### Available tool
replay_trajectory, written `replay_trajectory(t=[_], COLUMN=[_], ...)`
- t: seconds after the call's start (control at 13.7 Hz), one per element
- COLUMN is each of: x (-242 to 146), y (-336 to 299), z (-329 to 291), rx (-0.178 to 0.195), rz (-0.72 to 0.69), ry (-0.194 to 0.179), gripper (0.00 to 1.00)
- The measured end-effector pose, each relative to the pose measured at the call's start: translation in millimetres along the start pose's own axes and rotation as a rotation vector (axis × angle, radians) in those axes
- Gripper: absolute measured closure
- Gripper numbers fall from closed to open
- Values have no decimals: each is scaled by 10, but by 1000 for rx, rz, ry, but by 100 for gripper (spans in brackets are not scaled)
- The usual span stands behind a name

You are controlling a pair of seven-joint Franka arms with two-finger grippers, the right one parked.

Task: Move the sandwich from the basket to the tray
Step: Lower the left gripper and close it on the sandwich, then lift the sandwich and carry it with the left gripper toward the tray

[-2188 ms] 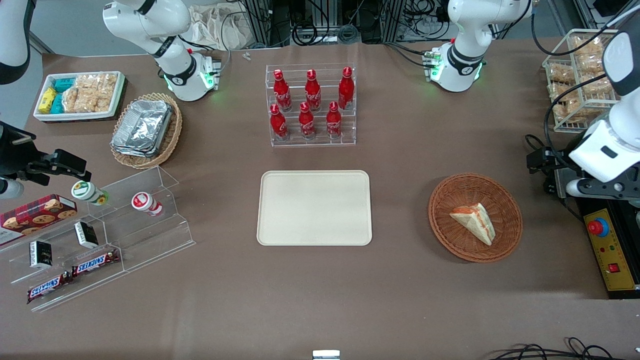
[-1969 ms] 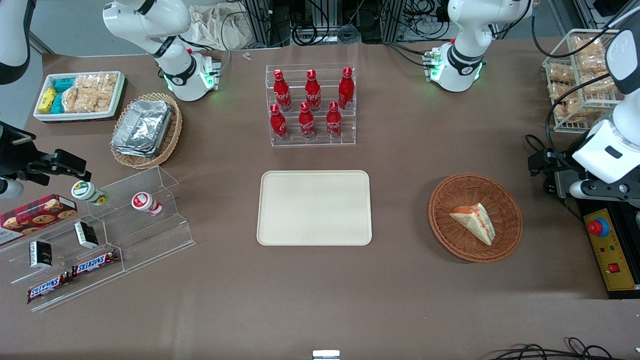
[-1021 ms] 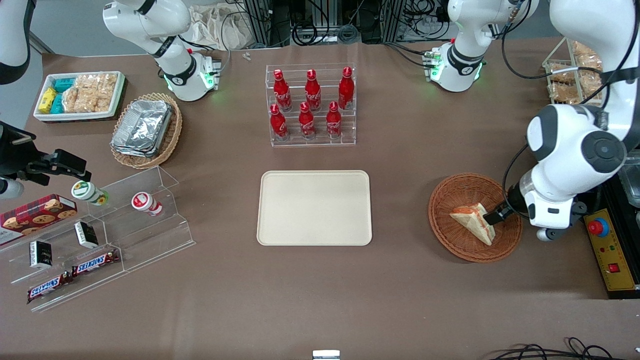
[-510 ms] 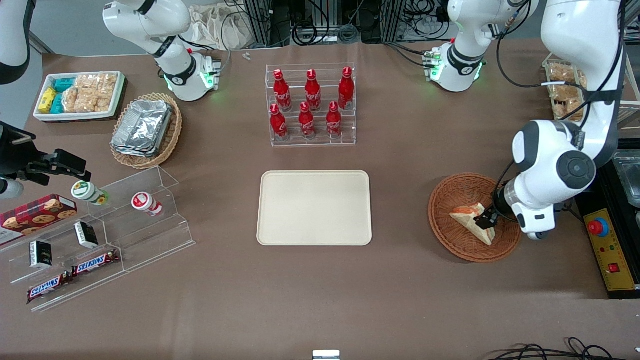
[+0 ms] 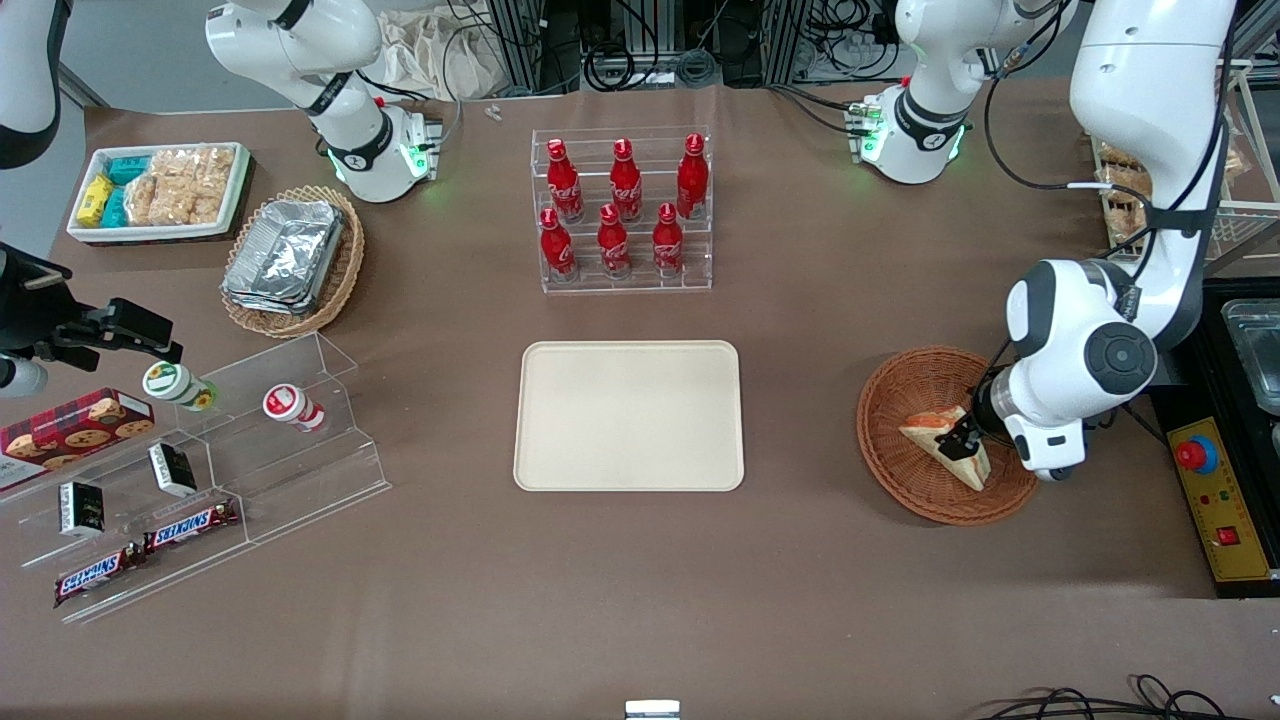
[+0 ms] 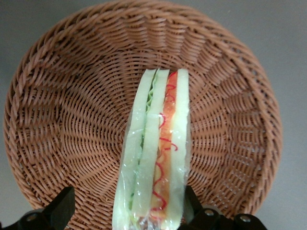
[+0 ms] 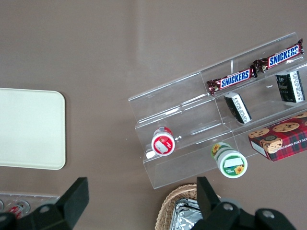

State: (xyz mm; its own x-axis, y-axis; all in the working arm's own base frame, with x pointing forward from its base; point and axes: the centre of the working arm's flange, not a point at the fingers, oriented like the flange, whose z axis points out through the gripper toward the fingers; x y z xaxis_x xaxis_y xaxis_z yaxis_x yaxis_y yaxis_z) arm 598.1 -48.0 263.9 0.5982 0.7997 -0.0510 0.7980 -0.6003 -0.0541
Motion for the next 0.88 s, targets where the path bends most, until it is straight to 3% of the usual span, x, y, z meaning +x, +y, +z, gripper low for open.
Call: replay_trajectory(t=[0.07,0.51,0.66,0.88], x=[-6,22,48,97], y=[-9,78,170,291], z=[63,108,-1,-285], rx=[5,-20,-41,-32], rz=[-2,-75,-95,-95], ry=[-4,7,23,41], gripper=[0,60,67,71])
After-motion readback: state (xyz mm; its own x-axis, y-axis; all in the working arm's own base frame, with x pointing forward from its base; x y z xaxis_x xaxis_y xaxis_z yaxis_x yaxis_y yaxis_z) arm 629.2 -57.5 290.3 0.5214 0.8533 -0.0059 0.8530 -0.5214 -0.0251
